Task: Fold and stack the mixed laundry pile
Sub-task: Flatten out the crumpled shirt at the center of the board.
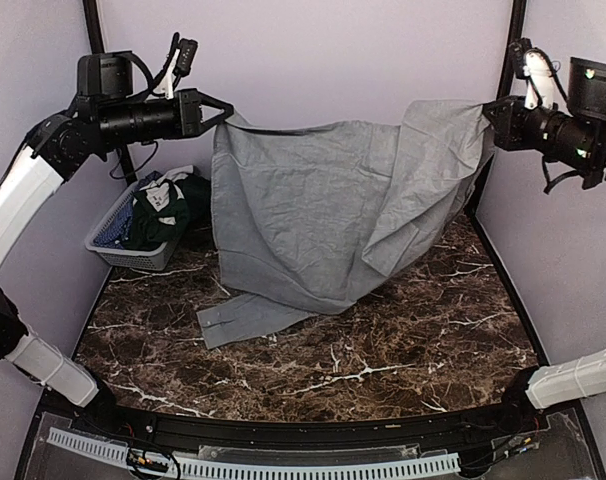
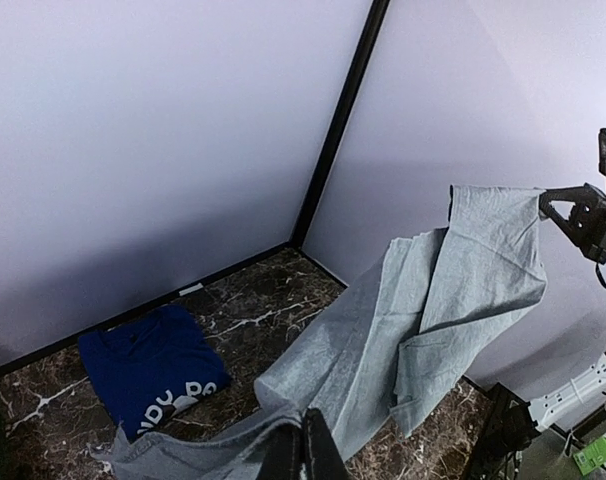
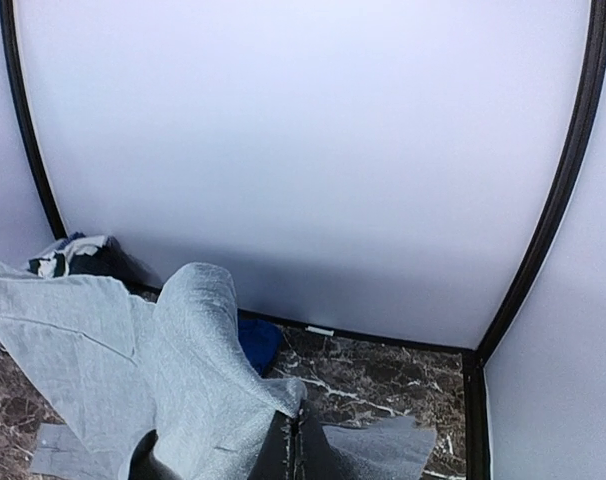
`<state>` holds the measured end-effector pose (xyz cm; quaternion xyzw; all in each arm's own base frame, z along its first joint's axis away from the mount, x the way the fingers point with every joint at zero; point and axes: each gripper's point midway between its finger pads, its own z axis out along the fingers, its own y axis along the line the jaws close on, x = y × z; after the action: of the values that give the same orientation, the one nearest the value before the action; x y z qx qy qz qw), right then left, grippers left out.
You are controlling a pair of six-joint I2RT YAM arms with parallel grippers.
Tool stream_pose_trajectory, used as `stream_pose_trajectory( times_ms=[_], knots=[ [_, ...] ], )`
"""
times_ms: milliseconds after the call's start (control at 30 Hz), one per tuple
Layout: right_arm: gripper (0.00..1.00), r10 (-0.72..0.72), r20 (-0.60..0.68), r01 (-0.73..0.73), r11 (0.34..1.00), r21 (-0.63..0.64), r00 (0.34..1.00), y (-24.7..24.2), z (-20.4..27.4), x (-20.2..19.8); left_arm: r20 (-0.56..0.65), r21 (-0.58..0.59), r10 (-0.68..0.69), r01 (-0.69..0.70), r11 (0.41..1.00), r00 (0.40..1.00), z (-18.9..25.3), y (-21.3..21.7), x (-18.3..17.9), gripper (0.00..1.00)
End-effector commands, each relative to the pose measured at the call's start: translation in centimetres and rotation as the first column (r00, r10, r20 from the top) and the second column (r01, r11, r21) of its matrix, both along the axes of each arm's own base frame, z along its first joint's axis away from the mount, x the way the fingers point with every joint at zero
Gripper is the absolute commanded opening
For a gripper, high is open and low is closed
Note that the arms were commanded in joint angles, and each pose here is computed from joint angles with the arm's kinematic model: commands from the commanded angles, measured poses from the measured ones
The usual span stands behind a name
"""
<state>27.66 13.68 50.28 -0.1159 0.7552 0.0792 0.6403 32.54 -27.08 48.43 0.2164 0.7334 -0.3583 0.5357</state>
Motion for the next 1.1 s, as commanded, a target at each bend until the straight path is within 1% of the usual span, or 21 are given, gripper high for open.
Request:
stream_pose_trajectory(
  times_ms=[0,200,333,400,500,567,633,700,767,800,933,967,1000,1033,1067],
  knots=[
    [0.00,0.063,0.124,-0.072,0.995,0.064,0.990,-1.7,4.7,-4.0,0.109,0.015,-0.132,0.131,0.991,0.985,3.3,-0.7,-5.6,0.00],
    [0.00,0.094,0.231,-0.126,0.984,0.127,0.968,-4.3,8.7,-8.4,0.170,0.012,-0.286,0.289,0.957,0.943,5.0,-2.2,-11.1,0.00],
    [0.00,0.093,0.304,-0.146,0.977,0.158,0.948,-5.8,10.8,-10.5,0.233,-0.029,-0.357,0.374,0.927,0.905,7.1,-1.5,-14.2,0.00],
    [0.00,0.097,0.323,-0.155,0.975,0.158,0.942,-6.0,11.4,-10.9,0.268,-0.056,-0.365,0.392,0.918,0.892,8.2,-1.1,-15.1,0.00],
    [0.00,0.090,0.316,-0.144,0.978,0.152,0.944,-5.4,11.1,-10.0,0.274,-0.067,-0.345,0.375,0.924,0.898,8.4,-1.0,-14.7,0.00],
    [0.00,0.070,0.305,-0.113,0.985,0.128,0.950,-5.0,10.4,-8.7,0.248,-0.054,-0.319,0.342,0.938,0.915,7.6,-1.3,-13.7,0.00],
    [0.00,0.008,0.276,-0.036,0.995,0.098,0.961,-4.8,9.2,-6.7,0.215,-0.027,-0.268,0.280,0.960,0.939,6.0,-1.6,-11.9,0.00],
    [0.00,-0.026,0.241,0.013,0.998,0.057,0.970,-4.1,7.8,-4.7,0.176,0.003,-0.114,0.115,0.993,0.978,4.0,-0.9,-8.4,0.00],
    [0.00,-0.047,0.208,0.046,0.999,0.007,0.977,-3.0,5.9,-2.4,0.120,0.017,-0.045,0.043,0.999,0.992,1.9,-0.6,-6.0,0.00],
    [0.00,-0.058,0.190,0.061,0.998,-0.012,0.980,-2.4,4.7,-1.0,0.075,0.013,-0.029,0.028,1.000,0.997,0.4,-0.9,-4.9,0.00],
    [0.00,-0.056,0.071,0.059,0.997,-0.041,0.996,-0.4,-1.4,5.1,-0.077,-0.027,0.091,-0.093,0.995,0.993,-4.9,1.0,1.2,0.00],
    [0.00,-0.059,0.036,0.060,0.997,-0.043,0.998,-0.1,-3.2,7.0,-0.122,-0.007,0.151,-0.153,0.988,0.981,-7.3,2.2,3.4,0.00],
    [0.00,-0.057,0.005,0.057,0.997,-0.050,0.998,0.2,-4.9,8.8,-0.129,-0.023,0.180,-0.185,0.983,0.975,-7.8,2.7,4.7,0.00],
    [0.00,-0.058,-0.032,0.057,0.997,-0.044,0.998,0.6,-6.7,10.9,-0.166,0.005,0.220,-0.223,0.975,0.961,-10.2,3.4,6.8,0.00],
    [0.00,-0.062,-0.081,0.058,0.997,-0.056,0.995,1.2,-9.3,13.6,-0.178,0.001,0.259,-0.264,0.965,0.949,-10.8,4.5,8.4,0.00]
  ],
)
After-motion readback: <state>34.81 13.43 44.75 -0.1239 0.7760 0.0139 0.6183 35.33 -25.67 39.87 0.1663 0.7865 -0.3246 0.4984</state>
